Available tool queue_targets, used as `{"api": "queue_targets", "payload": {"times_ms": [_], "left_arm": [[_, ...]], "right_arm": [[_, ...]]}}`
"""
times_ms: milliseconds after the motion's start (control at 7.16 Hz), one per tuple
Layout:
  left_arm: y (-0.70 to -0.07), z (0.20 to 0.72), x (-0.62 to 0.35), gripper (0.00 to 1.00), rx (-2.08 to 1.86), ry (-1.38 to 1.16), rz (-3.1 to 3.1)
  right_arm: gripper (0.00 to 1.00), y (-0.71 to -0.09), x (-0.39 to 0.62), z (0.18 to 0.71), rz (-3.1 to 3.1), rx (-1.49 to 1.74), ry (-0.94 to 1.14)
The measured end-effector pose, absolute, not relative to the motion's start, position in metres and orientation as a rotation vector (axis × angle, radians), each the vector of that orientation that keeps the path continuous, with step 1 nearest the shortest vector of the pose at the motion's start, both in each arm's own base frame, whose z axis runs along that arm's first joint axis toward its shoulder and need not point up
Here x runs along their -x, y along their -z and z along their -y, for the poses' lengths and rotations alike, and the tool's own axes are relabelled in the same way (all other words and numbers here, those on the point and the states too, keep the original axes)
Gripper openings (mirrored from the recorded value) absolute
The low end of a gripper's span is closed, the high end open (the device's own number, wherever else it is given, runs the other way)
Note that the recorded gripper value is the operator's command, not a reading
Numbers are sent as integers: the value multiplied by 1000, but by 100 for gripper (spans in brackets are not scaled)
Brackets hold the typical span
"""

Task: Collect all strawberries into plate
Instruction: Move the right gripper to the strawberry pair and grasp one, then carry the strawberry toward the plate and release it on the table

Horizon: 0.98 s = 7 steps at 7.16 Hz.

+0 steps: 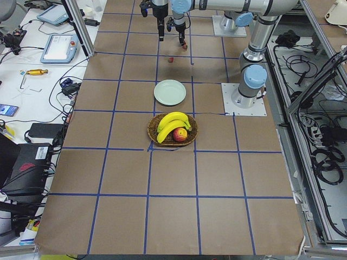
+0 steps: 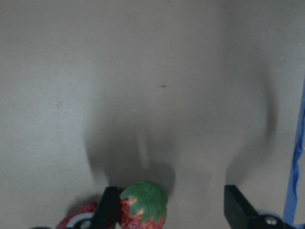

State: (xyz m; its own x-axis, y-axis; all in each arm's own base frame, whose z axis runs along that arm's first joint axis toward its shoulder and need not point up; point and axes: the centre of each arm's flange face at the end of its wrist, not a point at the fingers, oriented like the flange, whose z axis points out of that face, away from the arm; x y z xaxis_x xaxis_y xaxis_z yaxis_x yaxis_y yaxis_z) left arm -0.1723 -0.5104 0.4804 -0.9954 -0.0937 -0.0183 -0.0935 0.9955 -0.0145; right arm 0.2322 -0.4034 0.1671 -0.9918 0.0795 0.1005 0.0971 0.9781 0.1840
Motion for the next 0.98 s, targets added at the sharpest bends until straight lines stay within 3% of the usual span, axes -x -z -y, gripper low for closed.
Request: {"api": "queue_targets", "payload": {"times_ms": [140, 559, 978], "left_arm": [[-480, 510, 172, 100, 145, 21, -3119], [-481, 510, 173, 100, 146, 22, -3119], [-481, 511, 173, 100, 145, 26, -3119]], "right_arm": [[0, -167, -232, 403, 3032, 137, 291], [0, -174, -233, 409, 3036, 131, 257], [0, -238, -256, 444, 3124, 74, 48]]}}
